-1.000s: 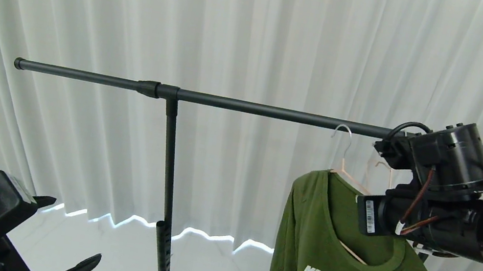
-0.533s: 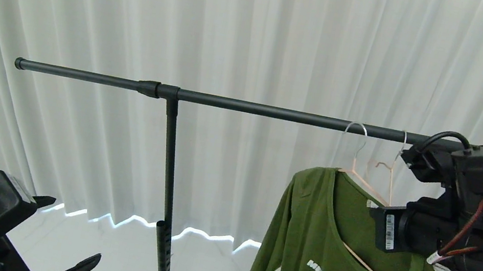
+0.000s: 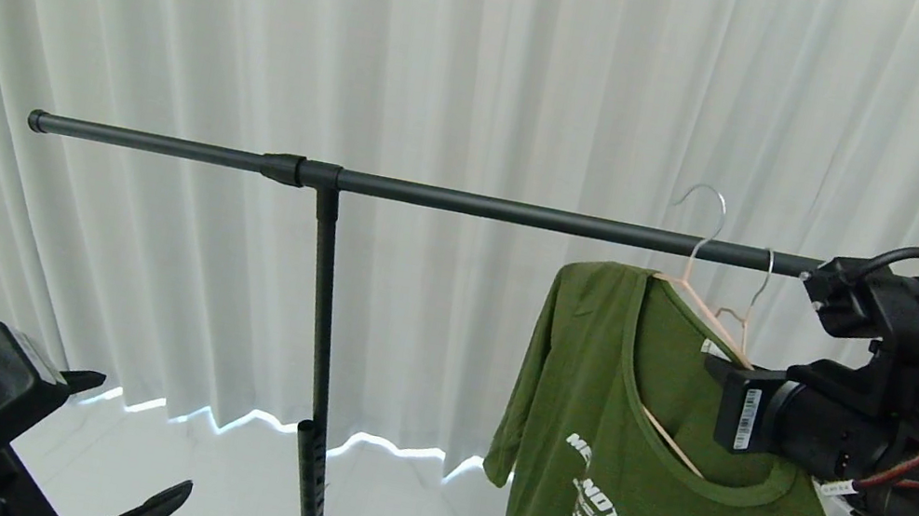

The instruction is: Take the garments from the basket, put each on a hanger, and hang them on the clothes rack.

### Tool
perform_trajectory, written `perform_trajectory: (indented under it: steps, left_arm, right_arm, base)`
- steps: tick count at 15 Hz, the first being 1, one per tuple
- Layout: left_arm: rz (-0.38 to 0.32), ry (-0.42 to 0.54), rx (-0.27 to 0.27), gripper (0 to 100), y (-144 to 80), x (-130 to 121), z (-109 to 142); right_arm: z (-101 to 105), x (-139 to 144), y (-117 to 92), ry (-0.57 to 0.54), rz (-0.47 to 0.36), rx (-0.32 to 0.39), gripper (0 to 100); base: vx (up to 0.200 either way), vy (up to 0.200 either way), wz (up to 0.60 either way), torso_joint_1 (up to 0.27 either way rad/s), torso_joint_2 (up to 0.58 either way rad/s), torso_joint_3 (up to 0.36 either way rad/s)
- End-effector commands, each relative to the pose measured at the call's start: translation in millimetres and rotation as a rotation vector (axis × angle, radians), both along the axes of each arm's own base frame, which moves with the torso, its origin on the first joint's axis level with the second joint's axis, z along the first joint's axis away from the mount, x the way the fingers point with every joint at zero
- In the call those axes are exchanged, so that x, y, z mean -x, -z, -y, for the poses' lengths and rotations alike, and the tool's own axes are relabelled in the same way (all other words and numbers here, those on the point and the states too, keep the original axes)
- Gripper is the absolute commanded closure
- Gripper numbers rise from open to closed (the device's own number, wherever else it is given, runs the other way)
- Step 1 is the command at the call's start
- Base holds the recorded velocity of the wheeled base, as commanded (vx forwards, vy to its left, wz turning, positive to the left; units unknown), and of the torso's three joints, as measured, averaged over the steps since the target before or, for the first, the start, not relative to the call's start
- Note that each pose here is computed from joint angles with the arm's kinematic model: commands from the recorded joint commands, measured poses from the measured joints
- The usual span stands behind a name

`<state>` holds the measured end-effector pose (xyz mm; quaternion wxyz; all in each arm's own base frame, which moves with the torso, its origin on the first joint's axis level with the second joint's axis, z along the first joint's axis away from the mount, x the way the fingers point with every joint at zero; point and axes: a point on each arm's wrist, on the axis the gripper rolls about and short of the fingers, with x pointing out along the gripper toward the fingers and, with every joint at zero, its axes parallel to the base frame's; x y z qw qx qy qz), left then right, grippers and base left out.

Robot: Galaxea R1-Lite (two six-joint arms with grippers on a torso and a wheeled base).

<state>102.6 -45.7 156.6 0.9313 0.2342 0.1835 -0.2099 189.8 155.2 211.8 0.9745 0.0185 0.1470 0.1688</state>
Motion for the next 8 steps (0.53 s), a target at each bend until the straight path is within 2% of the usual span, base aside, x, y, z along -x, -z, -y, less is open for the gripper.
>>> perform_trajectory:
  steps: [1,5,8]
  left_arm:
    - [0.003,0.000,0.001,0,-0.6,0.1,0.0]
    - [0.006,0.000,0.002,0,-1.2,0.2,0.0]
    - [0.006,0.000,0.002,0,-1.2,0.2,0.0]
  right_arm:
    - [-2.3,-13.2,5.7,0.016,-0.004,0.015,100]
    - [-2.5,-42.4,1.0,0.035,0.008,0.008,100]
    - [-2.9,-59.4,8.3,0.052,-0.013,0.019,100]
  base:
    - [0.000,0.000,0.00,0.000,0.00,0.000]
    - [0.000,0.000,0.00,0.000,0.00,0.000]
    - [0.000,0.000,0.00,0.000,0.00,0.000]
